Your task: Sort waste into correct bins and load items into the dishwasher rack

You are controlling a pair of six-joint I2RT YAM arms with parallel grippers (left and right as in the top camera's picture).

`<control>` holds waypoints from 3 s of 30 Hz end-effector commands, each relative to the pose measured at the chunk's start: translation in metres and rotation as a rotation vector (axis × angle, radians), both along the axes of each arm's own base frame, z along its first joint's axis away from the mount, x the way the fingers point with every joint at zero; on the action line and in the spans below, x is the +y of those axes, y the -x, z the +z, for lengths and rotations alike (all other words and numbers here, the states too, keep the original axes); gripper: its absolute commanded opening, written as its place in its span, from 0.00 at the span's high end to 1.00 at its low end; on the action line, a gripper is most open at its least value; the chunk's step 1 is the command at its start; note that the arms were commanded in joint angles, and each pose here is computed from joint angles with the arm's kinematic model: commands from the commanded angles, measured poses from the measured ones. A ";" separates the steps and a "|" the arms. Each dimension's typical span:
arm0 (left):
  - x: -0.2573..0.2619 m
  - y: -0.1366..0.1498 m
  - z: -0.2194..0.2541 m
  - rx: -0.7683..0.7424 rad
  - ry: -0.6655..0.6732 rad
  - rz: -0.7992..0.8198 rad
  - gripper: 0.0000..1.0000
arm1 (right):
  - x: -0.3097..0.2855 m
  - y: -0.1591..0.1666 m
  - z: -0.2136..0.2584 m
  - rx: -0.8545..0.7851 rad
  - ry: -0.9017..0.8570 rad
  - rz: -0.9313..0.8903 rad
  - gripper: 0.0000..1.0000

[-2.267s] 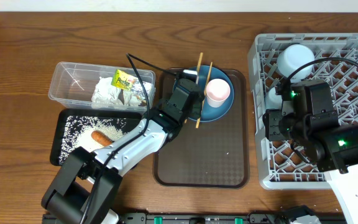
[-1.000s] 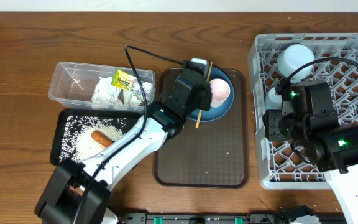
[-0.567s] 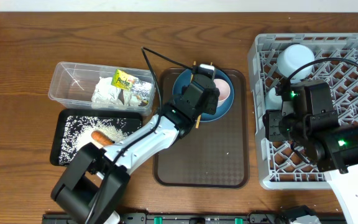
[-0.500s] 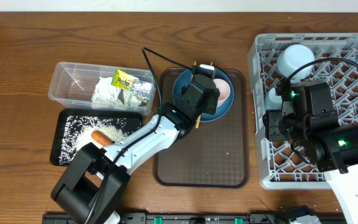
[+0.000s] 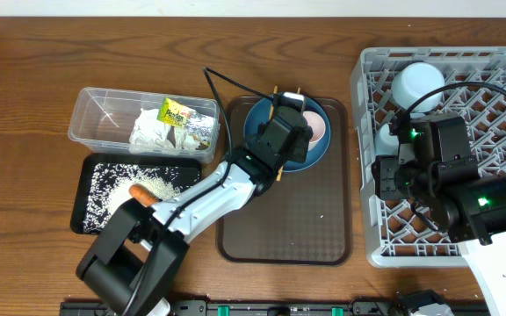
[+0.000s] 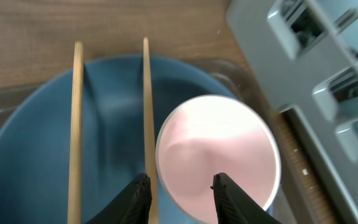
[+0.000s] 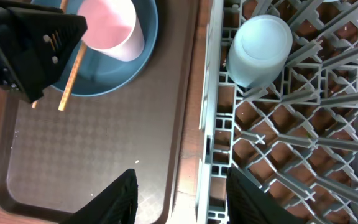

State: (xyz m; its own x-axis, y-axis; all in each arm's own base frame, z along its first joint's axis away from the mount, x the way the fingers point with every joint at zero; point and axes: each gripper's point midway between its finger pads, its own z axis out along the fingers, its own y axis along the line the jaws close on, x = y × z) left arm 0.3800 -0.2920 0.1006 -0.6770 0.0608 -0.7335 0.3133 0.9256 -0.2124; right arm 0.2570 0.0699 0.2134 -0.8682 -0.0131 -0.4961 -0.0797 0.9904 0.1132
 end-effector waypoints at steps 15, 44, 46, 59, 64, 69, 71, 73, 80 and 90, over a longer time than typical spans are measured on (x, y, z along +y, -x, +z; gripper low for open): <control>0.002 -0.003 -0.016 0.019 -0.023 0.023 0.71 | -0.003 0.001 0.000 0.005 0.001 -0.014 0.54; 0.000 -0.003 -0.020 0.025 -0.012 0.032 0.94 | -0.003 0.001 0.000 0.005 0.001 -0.014 0.54; 0.000 -0.003 -0.018 0.022 -0.010 0.032 0.94 | -0.003 0.001 0.000 0.005 0.001 -0.014 0.54; 0.004 0.000 0.066 -0.105 0.103 0.032 0.94 | -0.003 0.001 0.000 0.005 -0.001 -0.015 0.50; 0.015 0.023 0.119 -0.129 0.189 0.015 0.94 | 0.001 0.003 0.005 -0.007 -0.025 -0.003 0.42; 0.032 0.065 0.154 -0.061 0.272 -0.030 0.94 | 0.012 0.010 0.035 -0.093 -0.096 0.076 0.27; 0.034 0.085 0.170 0.008 0.379 -0.080 0.94 | 0.017 0.016 0.053 -0.144 -0.141 0.126 0.21; 0.033 0.102 0.189 0.071 0.495 -0.156 0.94 | 0.023 0.024 0.074 -0.207 -0.196 0.198 0.16; 0.034 0.140 0.249 0.283 0.855 -0.410 0.93 | 0.055 0.064 0.112 -0.354 -0.354 0.539 0.12; 0.021 0.151 0.259 0.518 0.984 -0.635 0.94 | 0.090 0.100 0.139 -0.507 -0.480 0.920 0.14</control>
